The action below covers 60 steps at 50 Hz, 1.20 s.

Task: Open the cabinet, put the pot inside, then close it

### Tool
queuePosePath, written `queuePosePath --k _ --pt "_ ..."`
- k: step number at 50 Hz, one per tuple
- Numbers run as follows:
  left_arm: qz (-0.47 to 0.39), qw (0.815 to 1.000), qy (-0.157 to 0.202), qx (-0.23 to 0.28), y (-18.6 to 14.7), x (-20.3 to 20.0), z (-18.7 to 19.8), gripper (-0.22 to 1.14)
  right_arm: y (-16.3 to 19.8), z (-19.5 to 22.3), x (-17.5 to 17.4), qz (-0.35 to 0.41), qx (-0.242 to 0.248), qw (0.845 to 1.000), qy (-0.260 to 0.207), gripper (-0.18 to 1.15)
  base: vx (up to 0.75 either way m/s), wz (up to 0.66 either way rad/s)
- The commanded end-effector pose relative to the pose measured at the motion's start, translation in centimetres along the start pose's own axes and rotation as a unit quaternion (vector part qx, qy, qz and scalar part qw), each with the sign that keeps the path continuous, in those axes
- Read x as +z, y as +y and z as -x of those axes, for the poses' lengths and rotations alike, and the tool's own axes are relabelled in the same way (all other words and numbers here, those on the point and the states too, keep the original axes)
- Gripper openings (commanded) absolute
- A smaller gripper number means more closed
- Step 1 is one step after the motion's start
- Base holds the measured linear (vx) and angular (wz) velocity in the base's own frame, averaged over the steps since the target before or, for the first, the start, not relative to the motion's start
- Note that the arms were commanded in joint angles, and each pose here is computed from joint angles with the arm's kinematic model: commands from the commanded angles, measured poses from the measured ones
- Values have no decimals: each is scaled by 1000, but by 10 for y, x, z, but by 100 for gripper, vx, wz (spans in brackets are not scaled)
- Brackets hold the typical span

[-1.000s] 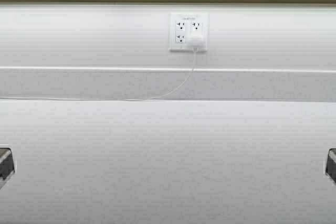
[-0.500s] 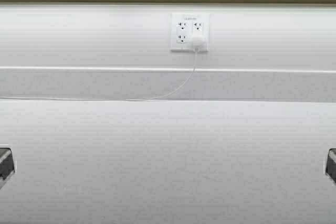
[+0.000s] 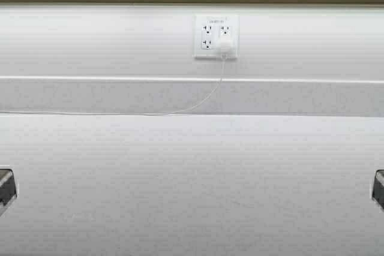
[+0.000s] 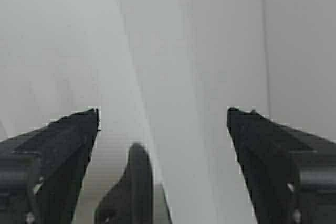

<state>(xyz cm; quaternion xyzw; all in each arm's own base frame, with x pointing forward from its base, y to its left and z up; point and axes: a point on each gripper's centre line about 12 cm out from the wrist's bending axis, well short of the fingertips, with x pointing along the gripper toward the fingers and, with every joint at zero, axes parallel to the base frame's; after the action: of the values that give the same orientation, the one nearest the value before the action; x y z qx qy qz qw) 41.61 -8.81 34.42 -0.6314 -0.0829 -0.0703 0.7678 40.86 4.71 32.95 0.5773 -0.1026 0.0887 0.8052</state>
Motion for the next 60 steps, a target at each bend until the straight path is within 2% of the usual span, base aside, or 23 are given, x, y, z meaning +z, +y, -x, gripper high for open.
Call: queuePosePath --k 1,4,8,11,12,14,16,18,21,23,28,32,47,54,60 --pt "-80 996 29 -32 -21 3 15 91 19 9 -2 56 18 997 43 96 0 0" --pt "-152 986 61 -29 -18 -3 25 74 22 19 -5 91 6 993 72 80 0 0" --pt "-249 962 110 -6 -9 -8 46 28 29 39 -6 161 -11 981 111 42 0 0" --pt "-294 947 129 7 -5 -7 62 -3 38 56 -3 223 -17 966 132 9 0 0" --pt "-306 943 132 9 -4 -6 67 -11 39 62 -2 243 -19 960 138 -1 0 0" --pt "-334 933 131 4 -6 -3 77 -15 42 72 0 286 -26 946 148 -11 0 0" --pt "-359 924 133 -1 -8 -1 87 -9 47 81 2 326 -28 932 155 -9 0 0" --pt "-383 914 132 -8 -12 2 95 0 49 88 4 364 -33 916 162 -1 0 0" --pt "-413 901 132 -12 -16 6 106 9 48 98 7 394 -52 901 173 11 -1 -1" --pt "-429 893 140 -9 -18 8 110 9 46 103 8 414 -62 890 180 12 -2 -1" --pt "-462 869 176 12 -19 6 118 4 35 116 4 461 -86 857 211 7 -5 -2" --pt "-480 855 197 18 -20 4 123 4 32 121 -4 482 -84 841 231 7 -9 -2" --pt "-512 827 233 21 -33 8 148 4 44 134 -9 510 -82 817 257 7 -15 -4" --pt "-522 819 238 20 -38 10 152 4 45 134 -7 533 -83 800 262 7 -19 -8" --pt "-534 812 236 15 -41 11 150 4 48 129 -7 535 -87 798 263 7 -19 -6"
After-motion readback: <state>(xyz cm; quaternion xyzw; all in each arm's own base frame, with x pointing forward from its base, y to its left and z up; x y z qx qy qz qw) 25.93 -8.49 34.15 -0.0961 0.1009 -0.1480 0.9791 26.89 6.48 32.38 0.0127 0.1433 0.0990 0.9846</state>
